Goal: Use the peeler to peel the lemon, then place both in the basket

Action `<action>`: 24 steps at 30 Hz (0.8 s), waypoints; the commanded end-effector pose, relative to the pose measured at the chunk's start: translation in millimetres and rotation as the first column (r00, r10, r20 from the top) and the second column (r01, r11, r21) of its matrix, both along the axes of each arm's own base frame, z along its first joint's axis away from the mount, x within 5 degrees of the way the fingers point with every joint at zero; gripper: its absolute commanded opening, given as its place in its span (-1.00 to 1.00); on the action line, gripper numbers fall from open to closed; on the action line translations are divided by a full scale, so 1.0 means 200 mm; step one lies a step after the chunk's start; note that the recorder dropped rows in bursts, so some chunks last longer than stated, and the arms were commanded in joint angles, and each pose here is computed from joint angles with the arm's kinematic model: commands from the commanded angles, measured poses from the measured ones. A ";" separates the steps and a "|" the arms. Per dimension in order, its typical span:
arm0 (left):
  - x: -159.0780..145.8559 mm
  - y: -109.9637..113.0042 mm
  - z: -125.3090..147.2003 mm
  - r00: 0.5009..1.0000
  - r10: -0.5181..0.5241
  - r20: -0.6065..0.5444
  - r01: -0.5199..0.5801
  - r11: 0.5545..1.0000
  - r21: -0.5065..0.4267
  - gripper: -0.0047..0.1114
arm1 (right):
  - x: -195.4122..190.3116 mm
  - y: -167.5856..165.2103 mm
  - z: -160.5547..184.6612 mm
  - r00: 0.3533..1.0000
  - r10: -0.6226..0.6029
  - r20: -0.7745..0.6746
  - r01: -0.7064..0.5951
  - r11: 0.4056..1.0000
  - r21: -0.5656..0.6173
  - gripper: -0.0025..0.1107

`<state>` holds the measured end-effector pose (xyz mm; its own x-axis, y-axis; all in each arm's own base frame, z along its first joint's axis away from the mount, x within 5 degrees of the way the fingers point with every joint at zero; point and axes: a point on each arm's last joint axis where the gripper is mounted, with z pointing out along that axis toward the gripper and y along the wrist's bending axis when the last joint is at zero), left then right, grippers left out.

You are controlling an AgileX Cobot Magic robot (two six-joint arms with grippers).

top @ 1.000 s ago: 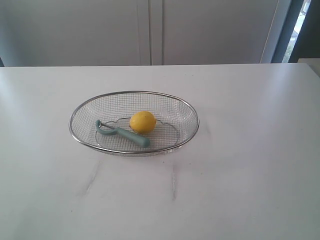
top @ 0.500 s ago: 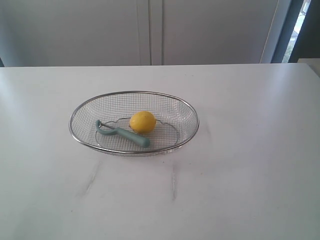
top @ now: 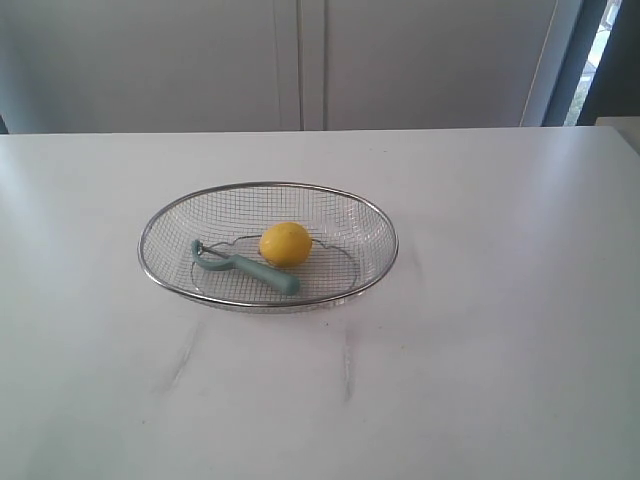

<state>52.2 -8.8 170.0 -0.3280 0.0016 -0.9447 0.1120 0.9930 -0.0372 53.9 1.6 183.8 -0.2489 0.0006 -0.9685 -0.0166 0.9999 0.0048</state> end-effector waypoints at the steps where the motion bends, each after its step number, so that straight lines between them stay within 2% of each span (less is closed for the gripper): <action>1: 0.00 0.00 -0.01 1.000 -0.002 -0.002 0.002 1.000 -0.004 -0.92 | 0.00 0.00 0.00 1.000 0.013 0.007 -0.013 1.000 -0.019 -0.96; 8: 0.00 0.00 -0.01 1.000 -0.002 -0.002 0.002 1.000 -0.002 -0.92 | 0.00 0.02 0.00 0.998 0.062 0.008 -0.062 0.998 -0.019 -0.96; 24: 0.00 0.00 -0.01 1.000 -0.001 -0.002 0.001 1.000 0.010 -0.92 | 0.00 0.02 0.00 0.998 0.064 0.006 -0.064 0.998 -0.019 -0.96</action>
<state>52.2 -8.5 170.0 -0.3276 0.0079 -0.9448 0.1116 0.9933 -0.0304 53.7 4.7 183.8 -0.2478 -0.0225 -0.9685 -0.0761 0.9971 -0.0036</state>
